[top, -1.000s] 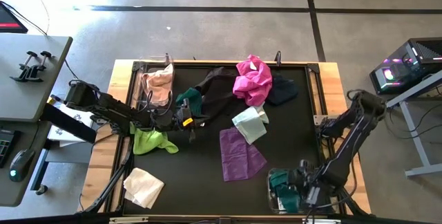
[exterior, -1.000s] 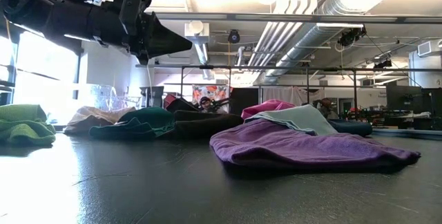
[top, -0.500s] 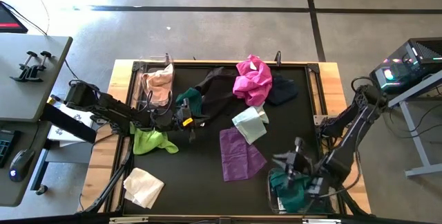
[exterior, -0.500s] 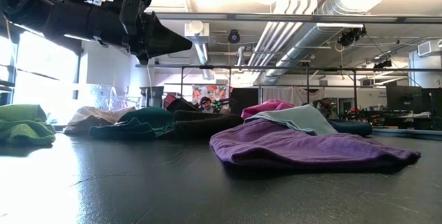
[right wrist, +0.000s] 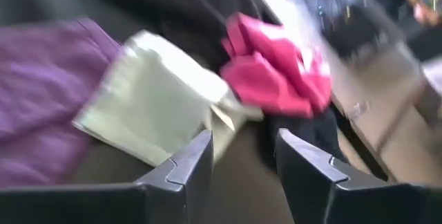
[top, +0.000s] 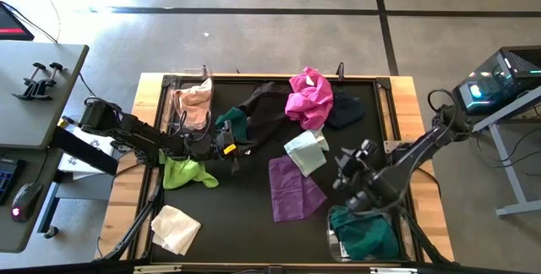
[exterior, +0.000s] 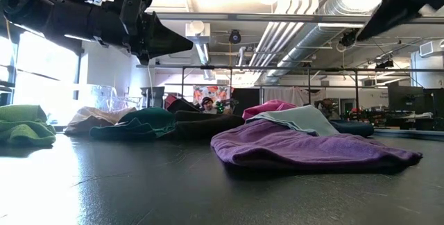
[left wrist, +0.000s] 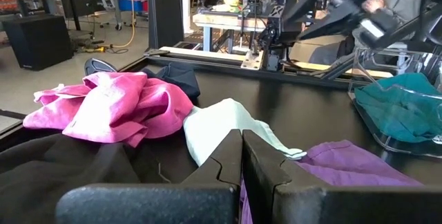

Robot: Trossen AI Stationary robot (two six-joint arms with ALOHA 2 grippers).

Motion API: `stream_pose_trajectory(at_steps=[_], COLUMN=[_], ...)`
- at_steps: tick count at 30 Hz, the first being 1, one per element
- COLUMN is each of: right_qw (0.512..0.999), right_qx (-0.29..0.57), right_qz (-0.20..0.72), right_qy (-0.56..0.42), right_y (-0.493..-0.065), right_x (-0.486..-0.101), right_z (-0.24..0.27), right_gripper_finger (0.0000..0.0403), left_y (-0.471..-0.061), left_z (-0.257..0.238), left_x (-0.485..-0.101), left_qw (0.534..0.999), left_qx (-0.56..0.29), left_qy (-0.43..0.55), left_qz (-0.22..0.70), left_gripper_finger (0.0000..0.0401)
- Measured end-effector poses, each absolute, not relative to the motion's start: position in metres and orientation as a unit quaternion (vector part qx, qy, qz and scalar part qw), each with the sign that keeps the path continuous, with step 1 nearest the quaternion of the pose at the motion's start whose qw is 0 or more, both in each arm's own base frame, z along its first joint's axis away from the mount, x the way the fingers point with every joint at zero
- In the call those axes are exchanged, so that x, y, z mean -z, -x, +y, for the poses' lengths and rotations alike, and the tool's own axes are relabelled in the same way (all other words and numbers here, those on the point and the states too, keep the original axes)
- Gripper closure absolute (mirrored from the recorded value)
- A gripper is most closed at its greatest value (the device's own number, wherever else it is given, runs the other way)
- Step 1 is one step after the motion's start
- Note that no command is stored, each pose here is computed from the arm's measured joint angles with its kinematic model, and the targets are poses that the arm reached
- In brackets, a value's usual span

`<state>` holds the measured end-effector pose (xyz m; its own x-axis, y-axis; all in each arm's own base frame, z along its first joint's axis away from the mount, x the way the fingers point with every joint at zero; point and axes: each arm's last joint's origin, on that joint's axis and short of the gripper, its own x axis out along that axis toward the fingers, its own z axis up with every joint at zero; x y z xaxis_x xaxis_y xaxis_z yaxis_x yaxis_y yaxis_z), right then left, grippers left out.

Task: Sort towels by color in basket
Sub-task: Put the right white towel into the top transparent bin

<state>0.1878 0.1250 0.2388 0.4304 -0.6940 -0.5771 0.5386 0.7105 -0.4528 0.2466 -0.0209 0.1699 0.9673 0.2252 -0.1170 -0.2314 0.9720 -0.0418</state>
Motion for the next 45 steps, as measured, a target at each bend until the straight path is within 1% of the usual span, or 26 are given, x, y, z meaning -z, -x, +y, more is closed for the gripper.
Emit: stream_pose_trajectory(at_steps=[3,6,10,14,19,23,25,31,35,40,43,45], right_qw=[0.823,0.818,0.819,0.855,0.917,0.947,0.954,0.962,0.968,0.961,0.954,0.954], right_qx=[0.365,0.34,0.315,0.28,0.226,0.22,0.217,0.21,0.214,0.265,0.291,0.292], right_qz=[0.425,0.448,0.455,0.42,0.32,0.233,0.207,0.176,0.132,0.07,0.057,0.053], right_qy=[0.09,0.119,0.15,0.118,0.072,0.026,0.013,0.014,0.026,0.04,0.048,0.036], right_y=[-0.197,-0.204,-0.201,-0.198,-0.207,-0.215,-0.218,-0.226,-0.232,-0.234,-0.234,-0.234], right_x=[-0.237,-0.23,-0.204,-0.169,-0.143,-0.14,-0.141,-0.146,-0.157,-0.172,-0.176,-0.176], right_z=[0.116,0.11,0.098,0.094,0.094,0.083,0.076,0.061,0.057,0.053,0.052,0.052], right_gripper_finger=[0.0244,0.0242,0.0242,0.0242,0.0242,0.0242,0.0242,0.0242,0.0242,0.0242,0.0242,0.0242], left_y=[-0.247,-0.247,-0.247,-0.247,-0.247,-0.247,-0.247,-0.247,-0.248,-0.248,-0.248,-0.248], left_z=[-0.021,-0.021,-0.021,-0.021,-0.02,-0.017,-0.017,-0.015,-0.013,-0.012,-0.012,-0.012], left_x=[-0.17,-0.17,-0.17,-0.169,-0.169,-0.17,-0.17,-0.174,-0.178,-0.178,-0.178,-0.178], left_qw=[0.991,0.991,0.991,0.991,0.991,0.99,0.99,0.99,0.99,0.989,0.989,0.988], left_qx=[-0.115,-0.115,-0.115,-0.115,-0.118,-0.123,-0.125,-0.128,-0.133,-0.142,-0.142,-0.142], left_qy=[0.028,0.028,0.027,0.027,0.027,0.032,0.034,0.041,0.043,0.046,0.049,0.056], left_qz=[0.056,0.056,0.057,0.058,0.058,0.055,0.054,0.035,0.013,0.012,0.012,0.012], left_gripper_finger=[0.0401,0.0401,0.0401,0.0401,0.0401,0.0401,0.0401,0.0401,0.0401,0.0401,0.0401,0.0401])
